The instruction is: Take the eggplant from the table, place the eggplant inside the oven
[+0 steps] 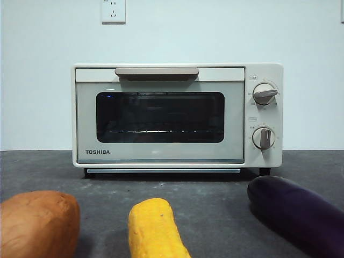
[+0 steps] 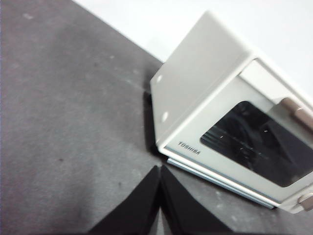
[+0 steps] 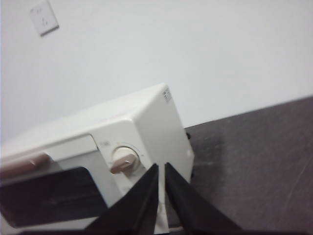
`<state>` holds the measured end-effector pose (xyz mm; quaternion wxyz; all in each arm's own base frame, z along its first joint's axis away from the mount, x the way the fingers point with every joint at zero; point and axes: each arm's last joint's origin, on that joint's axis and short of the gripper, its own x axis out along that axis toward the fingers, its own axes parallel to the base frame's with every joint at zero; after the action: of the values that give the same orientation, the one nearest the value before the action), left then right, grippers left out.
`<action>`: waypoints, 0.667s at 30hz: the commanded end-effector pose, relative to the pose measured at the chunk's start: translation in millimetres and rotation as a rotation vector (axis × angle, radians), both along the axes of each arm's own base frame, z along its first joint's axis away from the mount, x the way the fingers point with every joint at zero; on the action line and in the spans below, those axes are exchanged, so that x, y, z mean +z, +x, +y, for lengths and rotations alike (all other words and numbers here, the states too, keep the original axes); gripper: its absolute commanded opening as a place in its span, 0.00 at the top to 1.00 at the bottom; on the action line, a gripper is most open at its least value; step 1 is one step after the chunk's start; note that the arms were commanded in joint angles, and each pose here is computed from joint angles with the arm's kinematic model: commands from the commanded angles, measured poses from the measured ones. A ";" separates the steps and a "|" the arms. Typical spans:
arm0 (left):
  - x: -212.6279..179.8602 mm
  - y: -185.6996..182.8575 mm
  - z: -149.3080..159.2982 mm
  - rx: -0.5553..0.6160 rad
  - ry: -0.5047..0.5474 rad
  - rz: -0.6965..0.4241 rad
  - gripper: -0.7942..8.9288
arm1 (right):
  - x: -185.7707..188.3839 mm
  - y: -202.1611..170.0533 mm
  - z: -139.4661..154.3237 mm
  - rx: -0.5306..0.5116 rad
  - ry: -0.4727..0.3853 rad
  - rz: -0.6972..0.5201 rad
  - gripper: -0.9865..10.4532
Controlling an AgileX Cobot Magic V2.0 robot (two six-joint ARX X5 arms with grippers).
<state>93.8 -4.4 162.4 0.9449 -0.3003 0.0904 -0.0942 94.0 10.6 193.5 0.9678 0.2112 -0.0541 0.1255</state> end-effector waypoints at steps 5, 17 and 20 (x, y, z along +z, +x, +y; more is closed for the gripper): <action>26.5 -4.7 -0.5 -0.014 -0.029 0.003 0.91 | 38.1 -15.8 -1.2 0.003 0.068 0.112 0.91; 99.8 4.0 -1.9 -0.100 0.138 -0.019 0.91 | 105.7 -27.1 -1.8 -0.004 -0.109 0.263 0.91; 116.2 11.3 -2.9 -0.154 0.168 -0.011 0.91 | 118.5 -24.1 -1.6 0.001 -0.158 0.311 0.91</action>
<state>103.7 -7.3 272.1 0.9514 -0.2385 0.1228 -0.1513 69.8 9.1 306.9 0.9742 0.1736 0.1101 0.0930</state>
